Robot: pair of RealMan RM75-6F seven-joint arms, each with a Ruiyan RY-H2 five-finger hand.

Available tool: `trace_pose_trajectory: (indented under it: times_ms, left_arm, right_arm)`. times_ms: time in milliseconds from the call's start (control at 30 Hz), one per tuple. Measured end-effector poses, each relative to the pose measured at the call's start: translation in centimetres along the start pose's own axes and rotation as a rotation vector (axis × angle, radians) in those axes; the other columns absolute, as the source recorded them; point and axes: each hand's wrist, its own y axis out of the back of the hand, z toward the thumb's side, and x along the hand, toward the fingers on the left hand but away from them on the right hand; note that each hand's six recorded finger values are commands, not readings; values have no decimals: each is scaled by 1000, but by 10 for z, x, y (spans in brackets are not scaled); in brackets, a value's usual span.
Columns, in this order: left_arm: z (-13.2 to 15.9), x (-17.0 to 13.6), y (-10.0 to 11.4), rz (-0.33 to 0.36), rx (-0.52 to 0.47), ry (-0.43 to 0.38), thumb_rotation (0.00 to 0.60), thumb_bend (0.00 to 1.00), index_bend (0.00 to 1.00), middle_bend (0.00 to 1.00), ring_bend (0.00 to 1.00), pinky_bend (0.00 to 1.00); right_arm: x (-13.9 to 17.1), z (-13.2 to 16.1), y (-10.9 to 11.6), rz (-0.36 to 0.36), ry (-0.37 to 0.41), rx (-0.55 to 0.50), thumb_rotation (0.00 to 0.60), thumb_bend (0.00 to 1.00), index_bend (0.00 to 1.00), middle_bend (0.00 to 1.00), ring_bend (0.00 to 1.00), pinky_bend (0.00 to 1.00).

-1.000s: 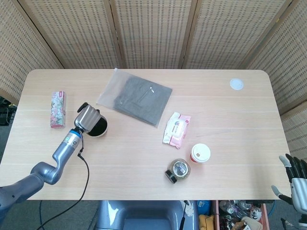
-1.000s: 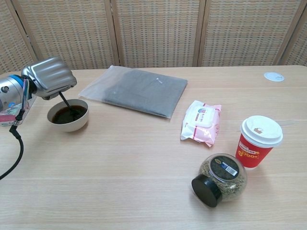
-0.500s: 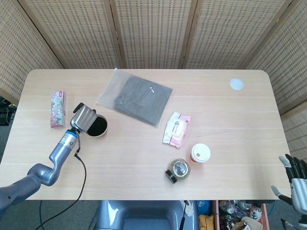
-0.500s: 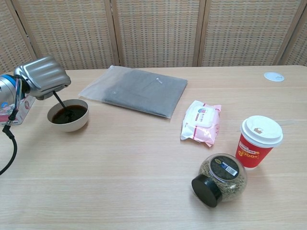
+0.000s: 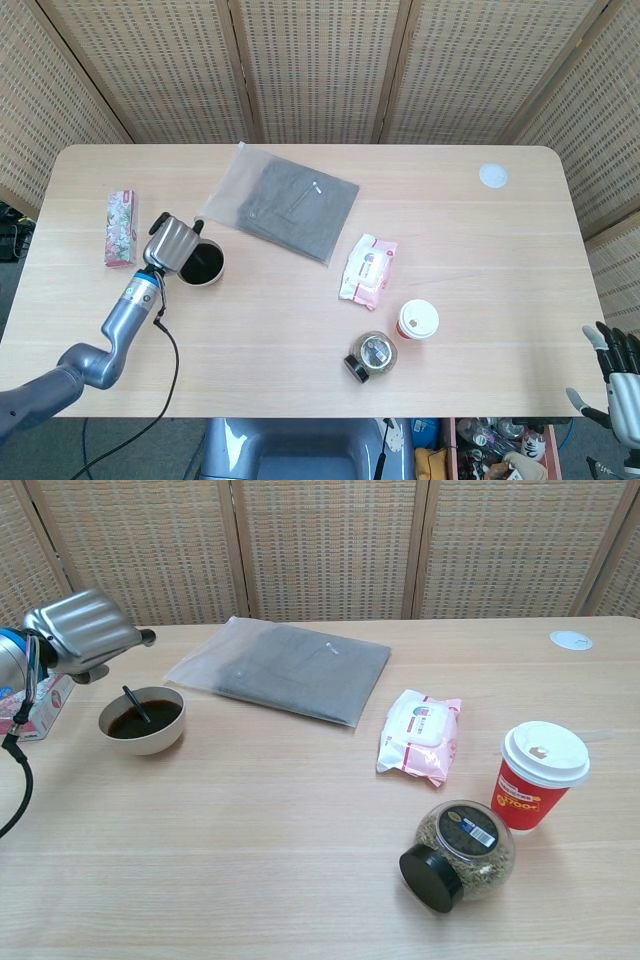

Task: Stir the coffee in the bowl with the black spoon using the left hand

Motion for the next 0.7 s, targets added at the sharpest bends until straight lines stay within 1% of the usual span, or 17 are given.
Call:
trace_pose_trajectory:
  times_ms: [100, 200, 233, 300, 333, 433, 467, 600, 700]
  left_arm:
    - [-5, -4, 4, 9, -58, 26, 600, 388, 180, 847, 753, 707]
    - [-10, -12, 8, 17, -137, 49, 600, 383, 92, 729, 658, 706]
    - [-11, -15, 9, 16, -166, 55, 600, 381, 45, 642, 587, 697]
    - [-13, -24, 11, 11, -238, 67, 600, 371, 8, 502, 468, 668]
    - [-14, -28, 12, 9, -270, 72, 600, 361, 0, 408, 387, 643]
    - [-18, -45, 14, -6, -390, 95, 600, 335, 0, 243, 251, 604]
    - [-19, -51, 14, -12, -431, 104, 600, 328, 0, 211, 227, 601]
    - [-31, -88, 10, -46, -658, 164, 600, 310, 0, 160, 185, 574]
    - [-43, -122, 3, -64, -796, 224, 600, 309, 0, 120, 115, 446]
  right_arm:
    - [-1, 0, 0, 0, 3, 1, 600, 358, 124, 148, 0, 10]
    - [-2, 2, 0, 0, 9, 1, 600, 358, 124, 148, 0, 10]
    - [-3, 2, 0, 1, 11, 1, 600, 357, 124, 148, 0, 10]
    - [-5, 4, 0, 1, 18, 1, 600, 357, 124, 148, 0, 10]
    - [-5, 5, 0, 1, 21, 0, 600, 357, 124, 148, 0, 10]
    - [-8, 7, -1, 3, 32, 0, 600, 357, 124, 148, 0, 10]
    - [-8, 8, -1, 4, 34, 0, 600, 357, 124, 148, 0, 10]
    - [-11, 14, -4, 13, 55, -3, 600, 357, 124, 148, 0, 10]
    - [-12, 15, -4, 15, 60, -4, 600, 357, 124, 148, 0, 10]
